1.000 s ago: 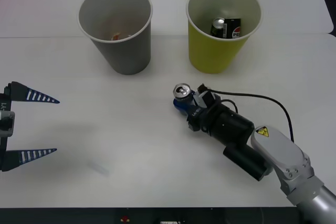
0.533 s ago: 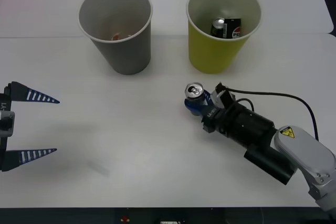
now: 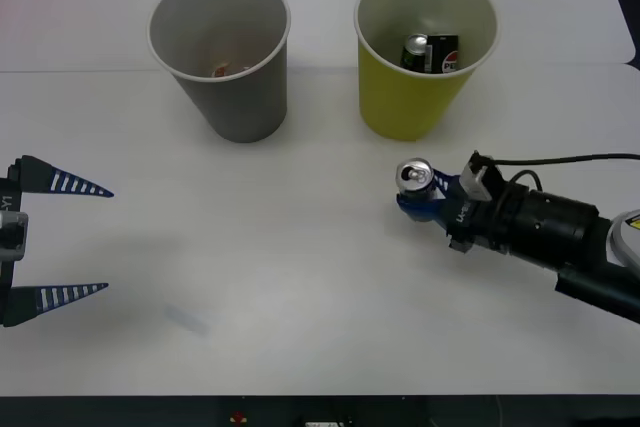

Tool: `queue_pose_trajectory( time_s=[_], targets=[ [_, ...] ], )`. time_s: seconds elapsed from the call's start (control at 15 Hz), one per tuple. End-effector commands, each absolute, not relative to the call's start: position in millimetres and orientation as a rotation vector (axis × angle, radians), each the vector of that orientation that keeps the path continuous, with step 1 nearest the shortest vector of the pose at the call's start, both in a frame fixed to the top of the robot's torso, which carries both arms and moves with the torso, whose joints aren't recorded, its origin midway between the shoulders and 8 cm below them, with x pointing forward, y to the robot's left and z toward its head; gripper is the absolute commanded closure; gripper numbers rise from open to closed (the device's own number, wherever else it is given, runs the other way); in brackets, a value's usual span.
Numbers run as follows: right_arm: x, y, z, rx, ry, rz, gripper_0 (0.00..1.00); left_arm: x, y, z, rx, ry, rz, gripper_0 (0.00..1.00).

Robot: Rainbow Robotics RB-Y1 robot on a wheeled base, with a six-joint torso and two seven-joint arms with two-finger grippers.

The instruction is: Put the can into the green bin and the plastic bottle into the gray bin

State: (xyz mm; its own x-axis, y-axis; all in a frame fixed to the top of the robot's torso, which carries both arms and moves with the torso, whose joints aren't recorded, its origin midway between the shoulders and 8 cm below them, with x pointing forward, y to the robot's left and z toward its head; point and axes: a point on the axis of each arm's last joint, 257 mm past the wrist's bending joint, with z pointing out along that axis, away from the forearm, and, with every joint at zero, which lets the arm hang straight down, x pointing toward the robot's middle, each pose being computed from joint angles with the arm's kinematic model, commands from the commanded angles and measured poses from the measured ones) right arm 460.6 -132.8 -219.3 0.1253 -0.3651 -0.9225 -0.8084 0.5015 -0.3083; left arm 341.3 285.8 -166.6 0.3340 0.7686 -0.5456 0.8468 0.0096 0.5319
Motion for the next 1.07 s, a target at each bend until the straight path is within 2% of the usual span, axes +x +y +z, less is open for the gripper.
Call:
queue_pose_trajectory(
  time_s=[0.07,0.4,0.67,1.07],
  targets=[
    [449,-158,-207,-1.192,1.518,0.453,1.0,341,286,-167,1.762,1.444,-0.118,0.0],
    [438,-186,-168,-1.147,1.665,0.44,1.0,341,286,-167,1.762,1.444,-0.118,0.0],
    [436,-197,-134,-1.028,1.755,0.424,1.0,341,286,-167,1.762,1.444,-0.118,0.0],
    [433,-194,-80,-0.91,1.836,0.508,1.0,341,286,-167,1.762,1.444,-0.118,0.0]
  ],
)
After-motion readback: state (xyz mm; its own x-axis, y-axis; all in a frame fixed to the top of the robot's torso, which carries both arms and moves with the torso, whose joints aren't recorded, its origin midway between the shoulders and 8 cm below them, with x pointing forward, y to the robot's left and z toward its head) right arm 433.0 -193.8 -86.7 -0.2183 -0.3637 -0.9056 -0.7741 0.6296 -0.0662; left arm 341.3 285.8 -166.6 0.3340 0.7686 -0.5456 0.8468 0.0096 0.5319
